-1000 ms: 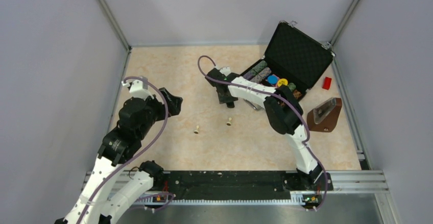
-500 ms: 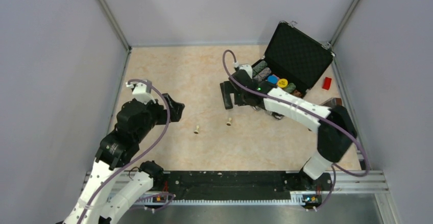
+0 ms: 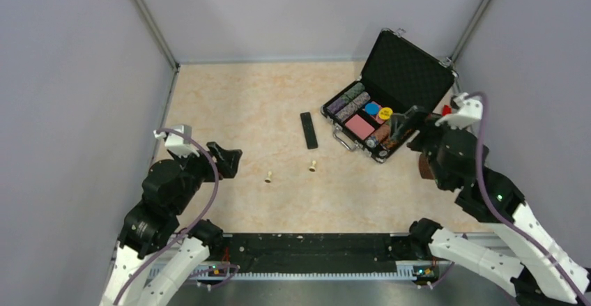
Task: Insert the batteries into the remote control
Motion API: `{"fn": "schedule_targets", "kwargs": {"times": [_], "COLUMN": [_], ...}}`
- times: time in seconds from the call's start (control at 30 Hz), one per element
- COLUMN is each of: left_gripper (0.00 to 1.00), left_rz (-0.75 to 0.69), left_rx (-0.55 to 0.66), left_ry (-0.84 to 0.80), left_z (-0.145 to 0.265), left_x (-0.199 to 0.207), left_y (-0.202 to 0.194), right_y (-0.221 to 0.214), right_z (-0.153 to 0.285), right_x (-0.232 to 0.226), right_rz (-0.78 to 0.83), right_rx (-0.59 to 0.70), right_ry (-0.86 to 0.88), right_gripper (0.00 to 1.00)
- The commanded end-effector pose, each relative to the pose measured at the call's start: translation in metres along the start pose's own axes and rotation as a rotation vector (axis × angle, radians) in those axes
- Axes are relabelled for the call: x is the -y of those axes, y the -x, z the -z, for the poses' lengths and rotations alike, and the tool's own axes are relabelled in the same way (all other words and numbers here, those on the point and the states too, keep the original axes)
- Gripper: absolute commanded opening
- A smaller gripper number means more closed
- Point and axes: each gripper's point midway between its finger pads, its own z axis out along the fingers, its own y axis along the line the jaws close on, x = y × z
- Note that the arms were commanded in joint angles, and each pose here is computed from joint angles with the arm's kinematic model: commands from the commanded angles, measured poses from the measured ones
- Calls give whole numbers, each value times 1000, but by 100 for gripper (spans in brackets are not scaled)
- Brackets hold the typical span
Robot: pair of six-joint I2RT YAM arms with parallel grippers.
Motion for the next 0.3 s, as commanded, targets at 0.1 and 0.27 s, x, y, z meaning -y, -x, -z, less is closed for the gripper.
{"fn": "schedule_targets", "kwargs": {"times": [0.1,0.27], "left_gripper": [99,99], "left_rz": [27,29], "left_rx": [23,98], "left_ry": [-11,-68], "left_z": [10,22], "left_x": [-3,5], "left_y": [-4,9], "right_y": [7,7], "right_z": [32,35], "right_x": [63,64], "right_rz": [67,38], "right_rx": [56,64], "right_ry": [-156,-147], "right_gripper": [99,99]}}
